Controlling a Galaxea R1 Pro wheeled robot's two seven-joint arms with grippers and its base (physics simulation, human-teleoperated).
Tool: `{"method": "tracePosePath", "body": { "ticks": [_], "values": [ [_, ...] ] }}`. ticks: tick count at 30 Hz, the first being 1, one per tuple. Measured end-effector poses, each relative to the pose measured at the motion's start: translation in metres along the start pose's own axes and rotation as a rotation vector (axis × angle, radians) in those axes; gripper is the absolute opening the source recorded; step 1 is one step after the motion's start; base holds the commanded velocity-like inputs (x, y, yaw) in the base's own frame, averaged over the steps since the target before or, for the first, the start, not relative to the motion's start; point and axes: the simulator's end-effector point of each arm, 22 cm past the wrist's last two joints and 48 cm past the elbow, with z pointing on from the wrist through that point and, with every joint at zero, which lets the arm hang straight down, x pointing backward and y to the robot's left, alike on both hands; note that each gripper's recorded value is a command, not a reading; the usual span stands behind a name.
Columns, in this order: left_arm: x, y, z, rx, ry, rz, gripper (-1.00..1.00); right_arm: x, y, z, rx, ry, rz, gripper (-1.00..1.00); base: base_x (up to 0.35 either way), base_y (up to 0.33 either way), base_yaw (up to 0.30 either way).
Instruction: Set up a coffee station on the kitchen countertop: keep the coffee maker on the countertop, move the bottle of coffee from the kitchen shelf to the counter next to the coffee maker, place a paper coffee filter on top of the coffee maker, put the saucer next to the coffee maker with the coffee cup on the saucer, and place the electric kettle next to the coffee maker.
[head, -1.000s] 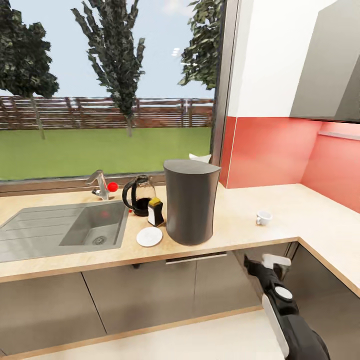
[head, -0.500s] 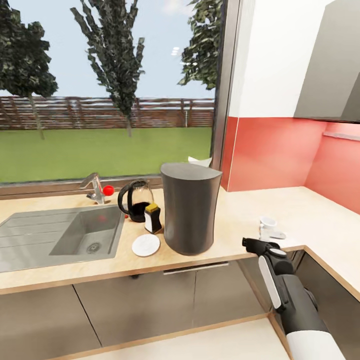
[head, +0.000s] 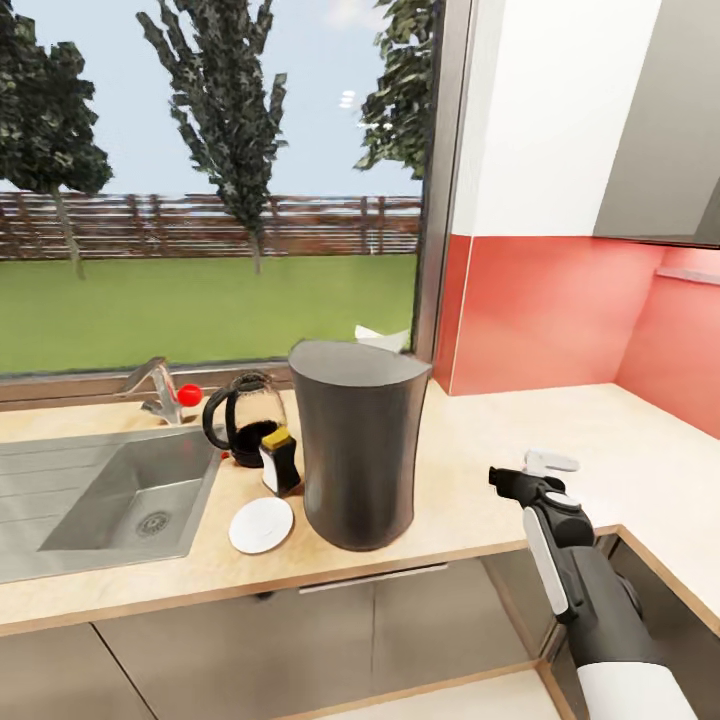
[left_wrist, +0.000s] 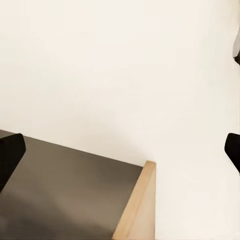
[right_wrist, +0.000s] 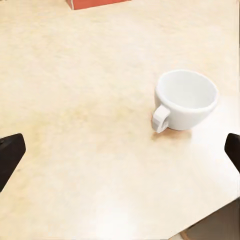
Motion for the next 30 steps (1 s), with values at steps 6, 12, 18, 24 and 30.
{"method": "tracePosePath", "body": {
  "ticks": [6, 12, 18, 24, 30],
  "values": [
    [0.003, 0.001, 0.000, -0.003, 0.007, 0.001, 1.00, 0.008, 0.000, 0.003, 0.001, 0.019, -0.005, 1.00, 0.043, -0.314, 0.000],
    [0.011, 0.003, 0.000, -0.008, 0.022, 0.005, 1.00, 0.021, 0.000, 0.008, 0.003, 0.049, -0.011, 1.00, 0.002, -0.325, 0.000],
    [0.011, 0.005, 0.000, -0.011, 0.023, 0.004, 1.00, 0.022, 0.000, 0.008, 0.004, 0.052, -0.012, 1.00, 0.121, -0.302, 0.000],
    [0.019, 0.007, 0.000, -0.014, 0.039, 0.008, 1.00, 0.025, 0.001, 0.008, 0.004, 0.057, -0.015, 1.00, 0.211, -0.202, 0.000],
    [0.019, 0.005, 0.000, -0.011, 0.040, 0.008, 1.00, 0.037, 0.002, 0.012, 0.004, 0.084, -0.021, 1.00, 0.027, -0.022, 0.000]
  ]
}}
